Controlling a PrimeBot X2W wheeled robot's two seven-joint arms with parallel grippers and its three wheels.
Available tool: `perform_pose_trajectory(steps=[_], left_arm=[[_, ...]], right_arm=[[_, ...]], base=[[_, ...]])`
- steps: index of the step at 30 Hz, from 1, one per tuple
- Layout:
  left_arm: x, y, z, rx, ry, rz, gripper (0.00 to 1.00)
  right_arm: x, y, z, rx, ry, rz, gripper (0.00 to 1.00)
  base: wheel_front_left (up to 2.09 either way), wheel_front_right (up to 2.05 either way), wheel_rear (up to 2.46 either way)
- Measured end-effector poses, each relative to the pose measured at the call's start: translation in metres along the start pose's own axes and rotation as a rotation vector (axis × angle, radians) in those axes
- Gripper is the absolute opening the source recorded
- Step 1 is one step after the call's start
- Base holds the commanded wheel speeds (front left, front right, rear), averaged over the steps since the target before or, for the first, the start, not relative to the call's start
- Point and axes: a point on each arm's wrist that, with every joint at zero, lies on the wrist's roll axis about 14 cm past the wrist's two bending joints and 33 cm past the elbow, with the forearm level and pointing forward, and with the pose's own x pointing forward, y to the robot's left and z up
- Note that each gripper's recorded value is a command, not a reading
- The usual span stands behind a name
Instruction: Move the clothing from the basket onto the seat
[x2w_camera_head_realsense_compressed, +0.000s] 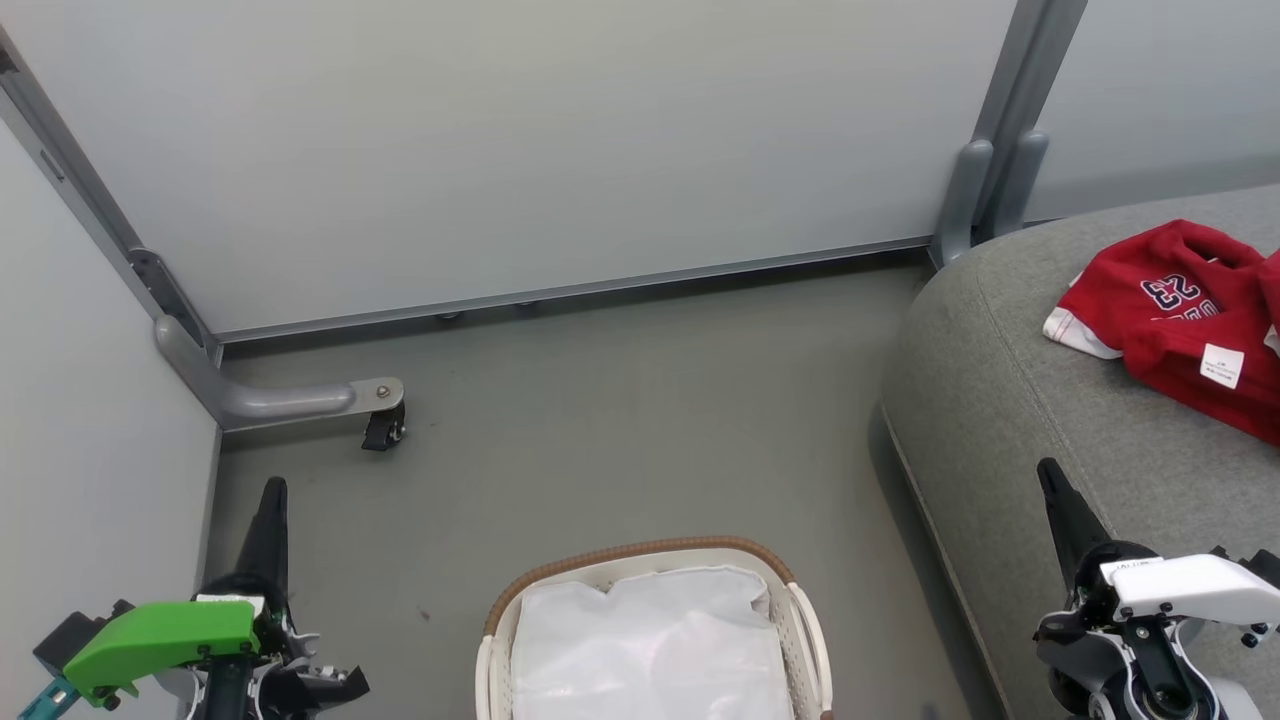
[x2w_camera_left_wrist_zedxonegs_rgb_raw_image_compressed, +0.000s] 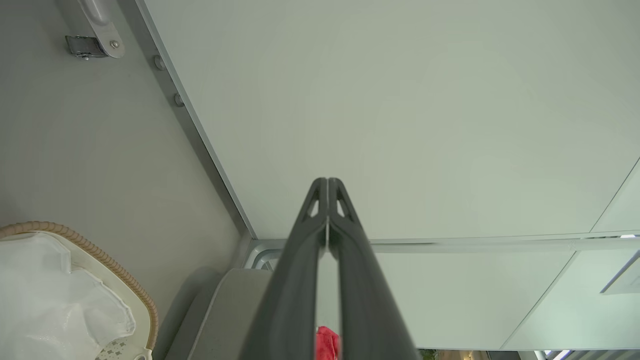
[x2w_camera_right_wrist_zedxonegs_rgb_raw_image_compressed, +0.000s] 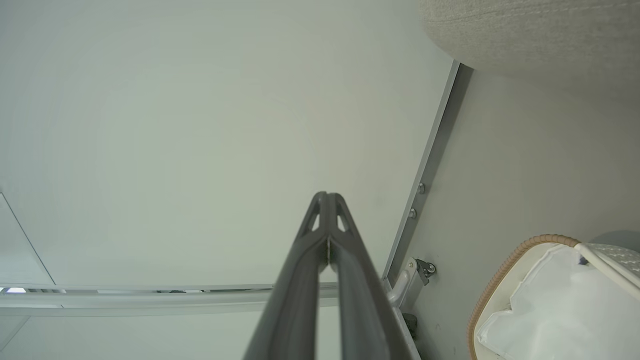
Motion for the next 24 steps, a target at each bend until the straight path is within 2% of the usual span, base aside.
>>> perform_pose_trajectory(steps=[13, 24], left_arm=[[0.0034, -0.0093, 0.0002, -0.072, 0.008, -0.031, 0.0], [0.0041, -0.0106, 0.0005, -0.073, 0.007, -0.034, 0.0]], right_arm=[[0.0008, 0.0082, 0.0025, 0.088, 0.0, 0.03, 0.0], [0.0009, 0.0085, 0.0026, 0.088, 0.0, 0.031, 0.0]], base=[[0.0, 0.0, 0.0], [0.0, 0.0, 0.0]])
